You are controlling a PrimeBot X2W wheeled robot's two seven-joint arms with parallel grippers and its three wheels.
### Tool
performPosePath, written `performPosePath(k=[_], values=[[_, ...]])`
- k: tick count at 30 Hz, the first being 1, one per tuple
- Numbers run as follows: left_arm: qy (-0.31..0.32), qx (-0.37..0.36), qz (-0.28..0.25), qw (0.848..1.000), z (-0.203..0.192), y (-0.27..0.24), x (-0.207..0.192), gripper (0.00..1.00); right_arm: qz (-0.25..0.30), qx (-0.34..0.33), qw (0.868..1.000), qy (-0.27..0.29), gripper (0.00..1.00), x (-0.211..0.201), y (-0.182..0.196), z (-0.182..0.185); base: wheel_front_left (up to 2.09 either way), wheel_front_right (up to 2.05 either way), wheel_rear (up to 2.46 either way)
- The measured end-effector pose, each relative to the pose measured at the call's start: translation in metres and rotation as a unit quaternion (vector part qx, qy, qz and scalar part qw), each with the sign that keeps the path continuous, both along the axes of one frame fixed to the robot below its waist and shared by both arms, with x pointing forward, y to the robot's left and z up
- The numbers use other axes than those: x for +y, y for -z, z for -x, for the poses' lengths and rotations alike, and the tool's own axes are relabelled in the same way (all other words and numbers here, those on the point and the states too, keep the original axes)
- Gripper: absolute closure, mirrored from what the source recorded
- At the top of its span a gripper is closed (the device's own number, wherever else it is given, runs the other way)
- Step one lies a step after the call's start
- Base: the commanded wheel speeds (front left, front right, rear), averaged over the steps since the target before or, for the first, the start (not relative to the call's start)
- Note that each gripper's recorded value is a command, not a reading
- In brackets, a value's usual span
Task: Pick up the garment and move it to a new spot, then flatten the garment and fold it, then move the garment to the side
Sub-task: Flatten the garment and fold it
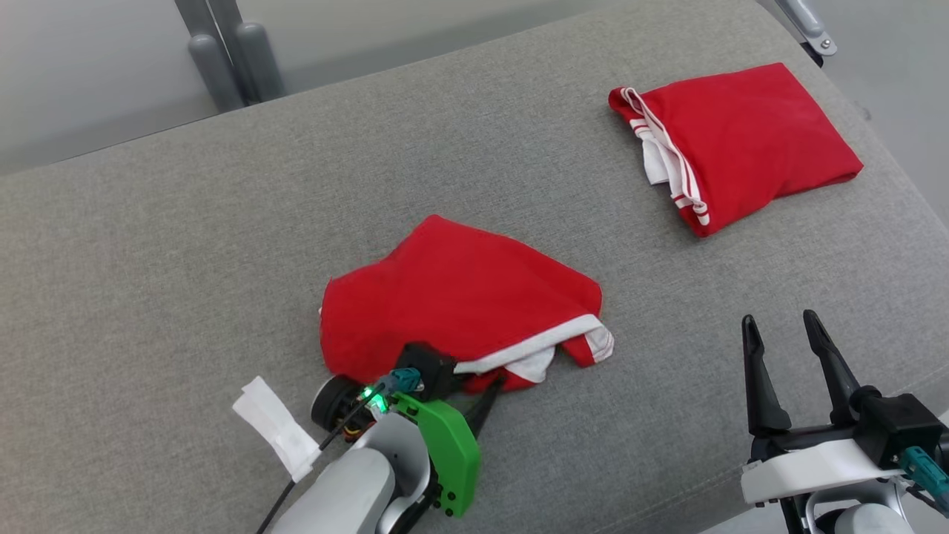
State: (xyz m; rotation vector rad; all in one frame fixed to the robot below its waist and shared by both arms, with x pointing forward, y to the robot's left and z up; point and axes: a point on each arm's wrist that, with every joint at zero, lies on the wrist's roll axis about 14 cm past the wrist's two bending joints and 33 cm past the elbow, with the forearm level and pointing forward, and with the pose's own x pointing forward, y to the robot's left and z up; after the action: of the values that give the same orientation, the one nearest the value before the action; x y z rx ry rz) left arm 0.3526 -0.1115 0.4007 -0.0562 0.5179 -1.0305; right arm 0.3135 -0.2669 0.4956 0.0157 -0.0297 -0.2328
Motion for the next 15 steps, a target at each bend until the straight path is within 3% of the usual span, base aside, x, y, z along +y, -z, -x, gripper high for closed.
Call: performPosePath(k=[5,10,15], values=[[0.003,0.010,0.023,1.000,-0.003,-0.018,0.000,1.00,-0.010,0.003,1.000,-0.002,0.00,0.001,0.004,-0.001,0.00,0.00,0.00],[-0.014,-0.006,0.123,0.992,-0.023,-0.088,-0.009,1.00,-0.016,0.003,1.000,-0.010,0.00,0.006,0.006,-0.004,0.00,0.00,0.00],[-0.024,-0.001,0.229,0.973,-0.037,-0.168,-0.005,1.00,-0.022,-0.003,1.000,-0.021,0.00,0.012,0.004,-0.009,0.00,0.00,0.00]])
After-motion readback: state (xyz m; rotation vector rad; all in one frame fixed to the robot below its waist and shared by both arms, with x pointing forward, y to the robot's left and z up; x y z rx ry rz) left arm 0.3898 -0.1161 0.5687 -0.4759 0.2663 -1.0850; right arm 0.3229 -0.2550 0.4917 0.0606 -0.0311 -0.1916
